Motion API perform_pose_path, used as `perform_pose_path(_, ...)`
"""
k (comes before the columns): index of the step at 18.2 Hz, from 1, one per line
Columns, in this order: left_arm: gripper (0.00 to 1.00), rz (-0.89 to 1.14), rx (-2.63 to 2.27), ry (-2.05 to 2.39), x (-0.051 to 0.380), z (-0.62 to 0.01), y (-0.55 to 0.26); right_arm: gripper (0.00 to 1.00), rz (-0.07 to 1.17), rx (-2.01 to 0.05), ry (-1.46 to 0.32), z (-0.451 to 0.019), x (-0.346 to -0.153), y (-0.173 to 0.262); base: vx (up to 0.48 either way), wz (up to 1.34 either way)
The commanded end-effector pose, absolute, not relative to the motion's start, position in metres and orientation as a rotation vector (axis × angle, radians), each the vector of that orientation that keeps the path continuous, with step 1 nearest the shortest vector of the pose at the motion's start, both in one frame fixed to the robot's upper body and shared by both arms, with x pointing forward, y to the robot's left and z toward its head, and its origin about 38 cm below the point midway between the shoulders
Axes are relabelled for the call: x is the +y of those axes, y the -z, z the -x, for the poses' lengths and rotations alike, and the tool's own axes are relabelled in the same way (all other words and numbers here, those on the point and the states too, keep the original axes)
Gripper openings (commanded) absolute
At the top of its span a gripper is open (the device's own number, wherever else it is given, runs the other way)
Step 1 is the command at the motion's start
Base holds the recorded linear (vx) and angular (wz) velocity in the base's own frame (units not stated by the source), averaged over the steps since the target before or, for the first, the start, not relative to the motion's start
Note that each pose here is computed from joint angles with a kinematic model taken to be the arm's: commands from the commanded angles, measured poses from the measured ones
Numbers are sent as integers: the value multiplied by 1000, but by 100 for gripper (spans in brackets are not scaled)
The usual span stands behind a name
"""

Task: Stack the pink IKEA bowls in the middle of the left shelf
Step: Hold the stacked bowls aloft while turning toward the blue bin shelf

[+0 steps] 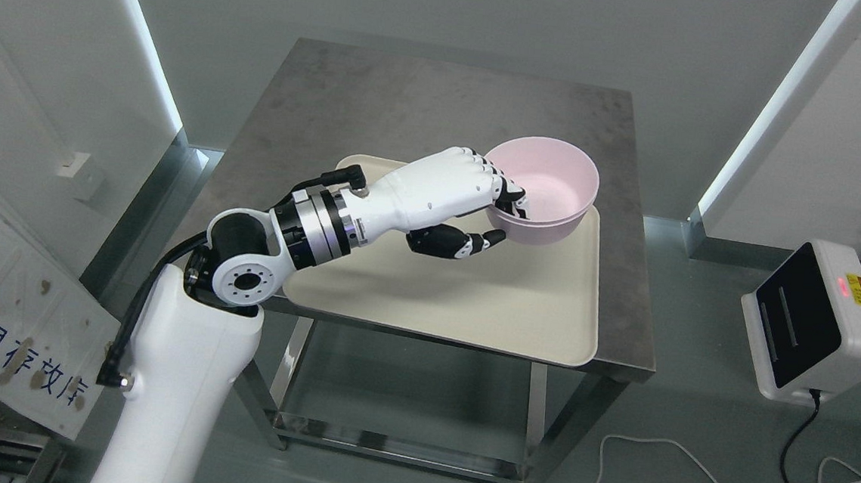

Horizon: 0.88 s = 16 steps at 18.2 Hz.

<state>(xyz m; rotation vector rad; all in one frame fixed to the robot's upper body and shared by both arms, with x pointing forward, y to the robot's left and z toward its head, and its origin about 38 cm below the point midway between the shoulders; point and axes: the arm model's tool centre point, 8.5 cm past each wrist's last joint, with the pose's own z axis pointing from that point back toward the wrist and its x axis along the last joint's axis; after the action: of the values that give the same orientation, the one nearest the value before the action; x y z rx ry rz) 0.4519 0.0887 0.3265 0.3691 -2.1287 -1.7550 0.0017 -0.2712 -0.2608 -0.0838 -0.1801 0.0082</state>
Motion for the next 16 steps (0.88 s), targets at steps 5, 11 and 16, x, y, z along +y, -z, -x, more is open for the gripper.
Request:
perform_pose_path(5,2,-441,-2153,1674,119,-455,-340,100,102,-179,-9,-2,-283,260,0,0)
perform_pose_path(11,1,-448,-2148,1686,119,-453,-341,100,102,-179,-9,-2,-283,260,1,-6)
perform_pose_path(16,1,-450,-2146,1682,121,-454,-341,100,102,-179,-9,-2,-283,260,-27,-23)
